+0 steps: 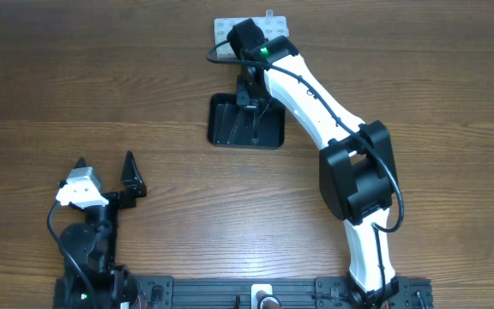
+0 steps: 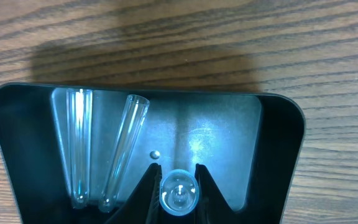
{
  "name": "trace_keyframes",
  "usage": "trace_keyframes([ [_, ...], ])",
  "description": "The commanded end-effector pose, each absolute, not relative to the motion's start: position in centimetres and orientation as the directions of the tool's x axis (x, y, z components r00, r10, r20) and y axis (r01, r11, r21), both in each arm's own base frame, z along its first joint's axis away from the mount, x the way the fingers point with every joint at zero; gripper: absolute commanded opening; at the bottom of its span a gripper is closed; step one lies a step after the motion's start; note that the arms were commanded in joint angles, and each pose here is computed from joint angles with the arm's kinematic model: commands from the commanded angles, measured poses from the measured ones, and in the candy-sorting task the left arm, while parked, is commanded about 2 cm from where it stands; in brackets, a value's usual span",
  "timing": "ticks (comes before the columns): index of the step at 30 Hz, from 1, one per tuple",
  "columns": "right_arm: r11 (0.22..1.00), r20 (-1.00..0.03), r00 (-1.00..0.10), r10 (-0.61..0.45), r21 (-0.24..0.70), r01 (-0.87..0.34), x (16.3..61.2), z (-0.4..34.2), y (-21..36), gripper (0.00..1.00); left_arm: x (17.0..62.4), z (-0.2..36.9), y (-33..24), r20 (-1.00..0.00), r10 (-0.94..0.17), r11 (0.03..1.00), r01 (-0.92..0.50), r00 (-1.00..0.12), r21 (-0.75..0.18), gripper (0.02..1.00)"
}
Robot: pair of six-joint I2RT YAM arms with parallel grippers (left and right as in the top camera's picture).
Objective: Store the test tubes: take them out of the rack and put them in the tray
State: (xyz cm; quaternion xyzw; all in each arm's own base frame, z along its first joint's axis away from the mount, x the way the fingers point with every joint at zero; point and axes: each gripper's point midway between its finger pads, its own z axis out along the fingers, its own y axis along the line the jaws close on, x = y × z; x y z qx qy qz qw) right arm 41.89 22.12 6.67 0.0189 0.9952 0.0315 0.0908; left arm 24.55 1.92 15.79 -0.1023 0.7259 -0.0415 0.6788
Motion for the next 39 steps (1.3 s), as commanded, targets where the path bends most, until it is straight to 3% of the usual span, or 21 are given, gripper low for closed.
trace_keyframes([
  [1, 0.997, -0.163, -0.985, 0.062, 0.064, 0.052, 42.3, 5.6, 22.0, 0.099, 24.5, 15.7, 1.8, -0.980, -0.191, 0.979, -0.084, -0.058, -0.186, 0.998],
  [18, 0.997, -0.144, -0.988, 0.061, 0.051, 0.055, 43.2, 1.5, 22.4, 0.121, 24.5, 15.7, 1.8, -0.980, -0.191, 0.979, -0.084, -0.058, -0.186, 0.996],
  [23, 0.997, -0.154, -0.986, 0.063, 0.058, 0.054, 43.6, 1.1, 22.6, 0.167, 24.5, 15.7, 1.8, -0.980, -0.191, 0.979, -0.084, -0.059, -0.186, 0.998],
  [28, 0.996, -0.169, -0.983, 0.069, 0.067, 0.058, 44.0, 1.5, 22.5, 0.286, 24.5, 15.7, 1.8, -0.980, -0.191, 0.979, -0.084, -0.058, -0.186, 0.998],
  [33, 0.995, -0.203, -0.977, 0.063, 0.086, 0.047, 44.4, 4.4, 22.7, 0.336, 24.5, 15.7, 1.8, -0.980, -0.191, 0.979, -0.084, -0.058, -0.186, 0.998],
  [39, 0.990, -0.322, -0.945, 0.059, 0.144, 0.013, 45.7, 12.9, 23.3, 0.369, 24.5, 15.7, 1.8, -0.980, -0.191, 0.979, -0.084, -0.058, -0.186, 1.000],
])
